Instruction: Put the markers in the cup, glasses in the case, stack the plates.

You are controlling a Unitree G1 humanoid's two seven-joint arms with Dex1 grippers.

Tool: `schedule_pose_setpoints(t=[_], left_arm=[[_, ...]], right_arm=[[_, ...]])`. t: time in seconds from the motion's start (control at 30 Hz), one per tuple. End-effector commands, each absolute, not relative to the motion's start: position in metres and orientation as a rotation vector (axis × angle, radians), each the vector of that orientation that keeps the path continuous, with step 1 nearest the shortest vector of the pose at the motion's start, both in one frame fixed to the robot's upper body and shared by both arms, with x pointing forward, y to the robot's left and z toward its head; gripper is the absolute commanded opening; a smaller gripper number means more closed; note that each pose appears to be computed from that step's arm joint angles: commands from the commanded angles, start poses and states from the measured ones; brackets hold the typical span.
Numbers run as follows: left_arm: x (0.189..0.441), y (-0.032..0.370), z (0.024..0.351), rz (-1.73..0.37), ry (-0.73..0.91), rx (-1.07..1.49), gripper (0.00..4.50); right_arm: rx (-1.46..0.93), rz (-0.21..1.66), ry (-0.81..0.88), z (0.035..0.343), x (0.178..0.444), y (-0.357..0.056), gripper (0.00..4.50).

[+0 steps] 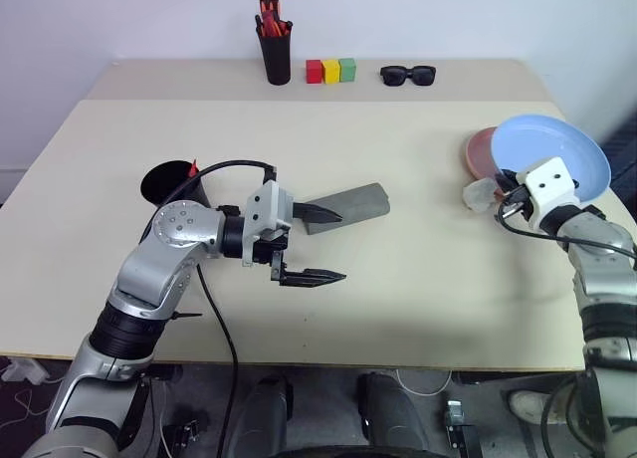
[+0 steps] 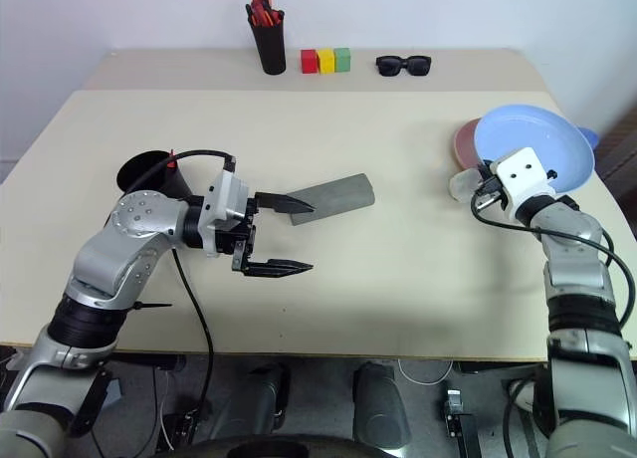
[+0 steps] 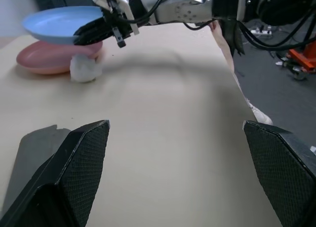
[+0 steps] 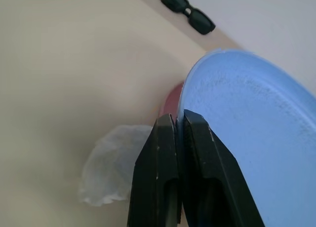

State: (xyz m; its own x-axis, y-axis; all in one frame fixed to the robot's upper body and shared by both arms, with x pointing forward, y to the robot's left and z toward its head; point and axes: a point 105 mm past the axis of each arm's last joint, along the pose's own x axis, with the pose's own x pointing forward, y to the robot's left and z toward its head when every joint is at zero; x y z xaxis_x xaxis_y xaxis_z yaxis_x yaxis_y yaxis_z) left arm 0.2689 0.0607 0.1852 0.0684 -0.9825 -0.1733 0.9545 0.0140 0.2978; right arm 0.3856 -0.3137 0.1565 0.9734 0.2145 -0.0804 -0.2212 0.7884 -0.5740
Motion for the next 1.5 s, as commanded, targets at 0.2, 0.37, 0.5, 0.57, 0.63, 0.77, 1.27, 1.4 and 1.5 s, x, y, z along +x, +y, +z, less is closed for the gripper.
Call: schedule_pose_setpoints(t=[0.2,0.37,0.5,0.57,0.63,0.77,1.27,1.4,1.5], left_arm=[[0.264,0.066,0.193,-1.455,-0.12,0.37,4.5],[0.265,0.067,0.193,-1.442,-0.116,0.365,4.5],[0.267,0.066,0.191,-1.435,-0.115,0.358,4.5],[0.267,0.065,0.191,-1.435,-0.114,0.354,4.5],[0.267,0.065,0.191,-1.435,-0.114,0.352,4.5],[0.269,0.065,0.191,-1.437,-0.113,0.354,4.5],[0.269,0.07,0.193,-1.392,-0.109,0.349,4.5],[0.268,0.075,0.192,-1.363,-0.098,0.361,4.5],[0.267,0.077,0.192,-1.353,-0.095,0.362,4.5]], right_arm=[[-0.686,0.204,-0.059,0.184,0.402,-0.32,3.42],[-0.636,0.184,-0.131,0.202,0.402,-0.32,4.44],[-0.476,0.235,-0.181,0.212,0.386,-0.31,4.44],[-0.381,0.31,-0.15,0.204,0.371,-0.296,4.44],[-0.278,0.364,-0.088,0.193,0.359,-0.285,4.44],[-0.208,0.428,0.052,0.16,0.341,-0.267,4.44],[-0.248,0.294,0.195,0.103,0.38,-0.271,4.44],[-0.237,0.284,0.134,0.115,0.39,-0.273,4.44],[-0.234,0.285,0.1,0.124,0.389,-0.274,4.44]])
